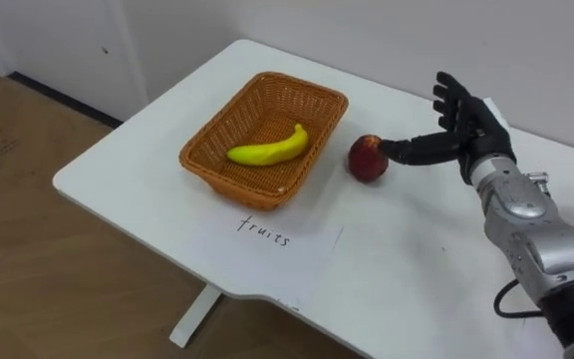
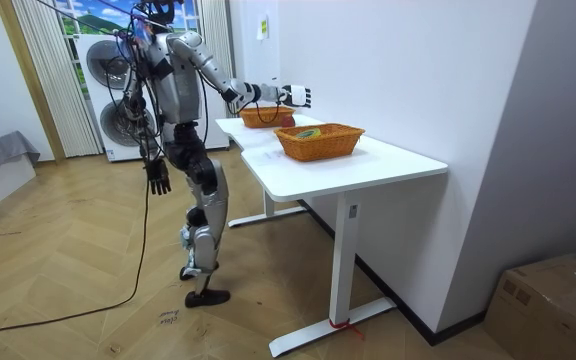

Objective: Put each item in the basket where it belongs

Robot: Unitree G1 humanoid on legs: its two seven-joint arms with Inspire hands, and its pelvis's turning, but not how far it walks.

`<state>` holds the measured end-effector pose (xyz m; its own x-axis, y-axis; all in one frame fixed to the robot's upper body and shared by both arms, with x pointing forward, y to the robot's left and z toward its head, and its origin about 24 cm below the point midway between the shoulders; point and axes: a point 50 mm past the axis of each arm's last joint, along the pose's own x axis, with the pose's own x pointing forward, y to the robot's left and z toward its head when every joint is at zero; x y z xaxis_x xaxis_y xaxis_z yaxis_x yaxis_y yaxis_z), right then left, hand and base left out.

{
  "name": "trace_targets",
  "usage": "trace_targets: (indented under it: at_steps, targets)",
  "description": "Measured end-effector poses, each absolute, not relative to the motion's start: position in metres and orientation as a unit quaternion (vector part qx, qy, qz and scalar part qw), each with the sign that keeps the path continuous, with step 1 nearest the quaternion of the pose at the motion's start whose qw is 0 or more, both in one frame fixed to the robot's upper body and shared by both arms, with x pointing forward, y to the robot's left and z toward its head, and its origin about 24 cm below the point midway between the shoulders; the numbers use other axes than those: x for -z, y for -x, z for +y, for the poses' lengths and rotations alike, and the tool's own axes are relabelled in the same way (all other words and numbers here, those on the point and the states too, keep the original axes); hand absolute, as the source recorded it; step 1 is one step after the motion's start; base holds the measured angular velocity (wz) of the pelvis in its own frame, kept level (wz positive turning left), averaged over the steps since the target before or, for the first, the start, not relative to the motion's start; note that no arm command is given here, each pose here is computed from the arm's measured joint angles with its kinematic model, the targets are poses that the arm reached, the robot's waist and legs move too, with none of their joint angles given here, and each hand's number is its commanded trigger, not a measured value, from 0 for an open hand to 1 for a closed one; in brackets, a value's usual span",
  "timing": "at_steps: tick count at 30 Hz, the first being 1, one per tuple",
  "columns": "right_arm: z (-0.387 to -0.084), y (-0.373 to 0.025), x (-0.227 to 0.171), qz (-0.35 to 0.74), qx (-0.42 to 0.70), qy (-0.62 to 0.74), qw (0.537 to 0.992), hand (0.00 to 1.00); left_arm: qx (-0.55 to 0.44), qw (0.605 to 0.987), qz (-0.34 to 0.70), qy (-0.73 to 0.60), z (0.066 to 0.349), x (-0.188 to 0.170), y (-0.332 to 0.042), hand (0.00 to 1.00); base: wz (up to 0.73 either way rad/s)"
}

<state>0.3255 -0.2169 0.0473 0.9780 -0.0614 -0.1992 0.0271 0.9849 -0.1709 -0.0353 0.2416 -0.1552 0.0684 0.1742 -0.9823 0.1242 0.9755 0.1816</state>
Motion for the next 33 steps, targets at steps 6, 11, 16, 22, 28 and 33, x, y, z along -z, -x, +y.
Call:
trace_targets:
  at_steps: [6, 11, 16, 22, 28, 33]
  targets:
    - [-0.215, -0.325, -0.042, 0.114, 0.009, 0.075, 0.991, 0.0, -0.014, 0.722, 0.683, -0.11, 0.241, 0.155, 0.034, 0.0, 0.01]
    - [-0.217, -0.323, -0.034, 0.132, 0.011, 0.076, 0.988, 0.0, -0.008, 0.728, 0.676, -0.113, 0.239, 0.156, 0.026, 0.0, 0.0]
    - [-0.215, -0.322, -0.031, 0.137, 0.004, 0.075, 0.988, 0.0, -0.006, 0.729, 0.675, -0.112, 0.239, 0.156, 0.024, 0.0, -0.01]
    - [-0.21, -0.322, -0.027, 0.144, -0.002, 0.072, 0.987, 0.0, -0.003, 0.733, 0.671, -0.112, 0.238, 0.156, 0.019, 0.0, 0.0]
    - [-0.207, -0.321, -0.024, 0.149, -0.005, 0.071, 0.986, 0.0, 0.005, 0.737, 0.666, -0.113, 0.237, 0.157, 0.013, 0.0, 0.0]
    - [-0.208, -0.323, -0.025, 0.147, -0.004, 0.083, 0.986, 0.0, 0.01, 0.737, 0.666, -0.11, 0.236, 0.157, 0.013, 0.0, 0.01]
